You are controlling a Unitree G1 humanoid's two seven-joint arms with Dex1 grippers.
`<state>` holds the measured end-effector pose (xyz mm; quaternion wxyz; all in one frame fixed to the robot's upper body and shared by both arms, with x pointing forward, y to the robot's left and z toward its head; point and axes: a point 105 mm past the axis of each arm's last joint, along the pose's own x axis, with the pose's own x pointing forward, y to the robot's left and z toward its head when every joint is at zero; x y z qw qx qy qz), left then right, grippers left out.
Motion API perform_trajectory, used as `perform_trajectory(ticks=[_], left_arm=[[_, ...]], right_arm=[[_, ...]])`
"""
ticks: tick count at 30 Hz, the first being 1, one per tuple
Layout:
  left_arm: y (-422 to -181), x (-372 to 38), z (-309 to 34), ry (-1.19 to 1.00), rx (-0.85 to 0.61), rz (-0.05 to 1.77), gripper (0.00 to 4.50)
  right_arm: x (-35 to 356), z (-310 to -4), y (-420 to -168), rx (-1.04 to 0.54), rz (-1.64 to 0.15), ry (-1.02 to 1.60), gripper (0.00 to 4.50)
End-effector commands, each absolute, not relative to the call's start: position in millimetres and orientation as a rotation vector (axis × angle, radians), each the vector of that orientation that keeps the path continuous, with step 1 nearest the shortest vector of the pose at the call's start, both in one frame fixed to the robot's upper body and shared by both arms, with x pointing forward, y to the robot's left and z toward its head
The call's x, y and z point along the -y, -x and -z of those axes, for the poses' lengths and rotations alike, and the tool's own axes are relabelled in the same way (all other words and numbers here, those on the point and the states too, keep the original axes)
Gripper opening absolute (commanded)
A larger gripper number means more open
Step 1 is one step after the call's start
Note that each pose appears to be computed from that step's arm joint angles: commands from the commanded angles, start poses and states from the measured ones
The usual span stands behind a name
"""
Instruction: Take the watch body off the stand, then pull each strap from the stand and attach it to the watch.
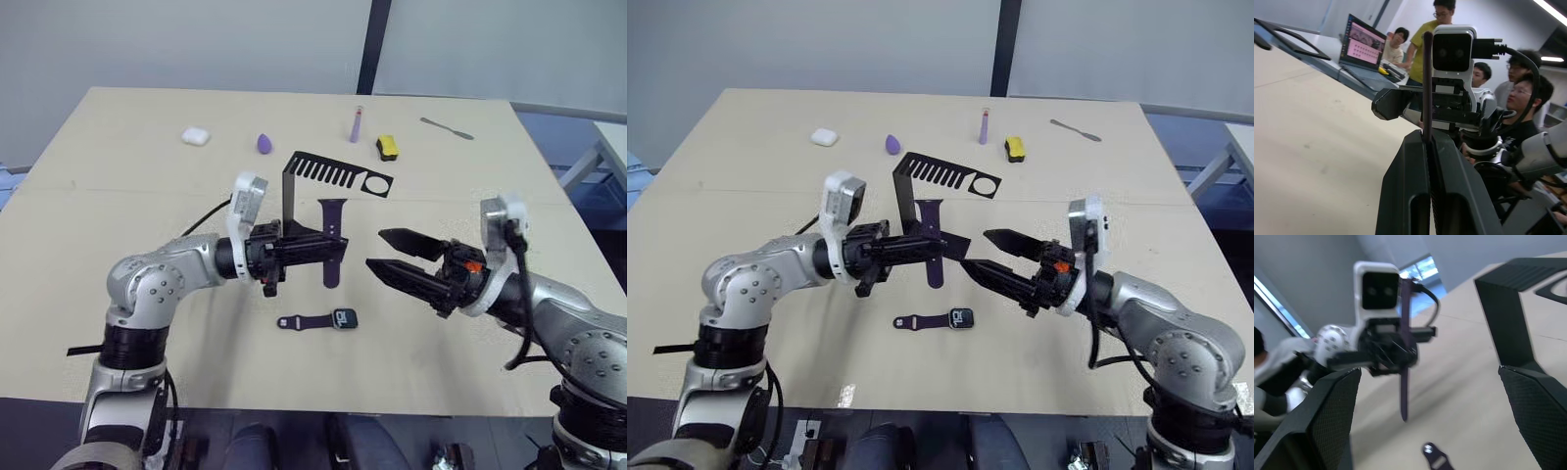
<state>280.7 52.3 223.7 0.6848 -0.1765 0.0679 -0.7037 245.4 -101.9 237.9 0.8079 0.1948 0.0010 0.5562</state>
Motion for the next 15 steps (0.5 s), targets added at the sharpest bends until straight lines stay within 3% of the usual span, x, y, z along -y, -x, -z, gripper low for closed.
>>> perform_trajectory(ticks=[1,6,10,15], left_arm=[[-278.7,-45.6,-233.8,0.409,-0.12,1.64,0.0],[-277.9,-39.7,-234.1,0.408,-0.121,1.669,0.0],[-276.5,-38.9,-233.8,0.411,-0.124,1.678,0.0],[-274.2,-38.3,-234.1,0.407,-0.12,1.687,0.0]], right_arm=[[93.7,-256.8,-242.5,0.037,-1.191,-0.489,4.48],[82.5,-262.7,-248.8,0.032,-1.158,-0.513,4.48],[79.6,-263.4,-248.7,0.031,-1.151,-0.514,3.2],[77.2,-263.5,-248.3,0.025,-1.152,-0.509,3.2]])
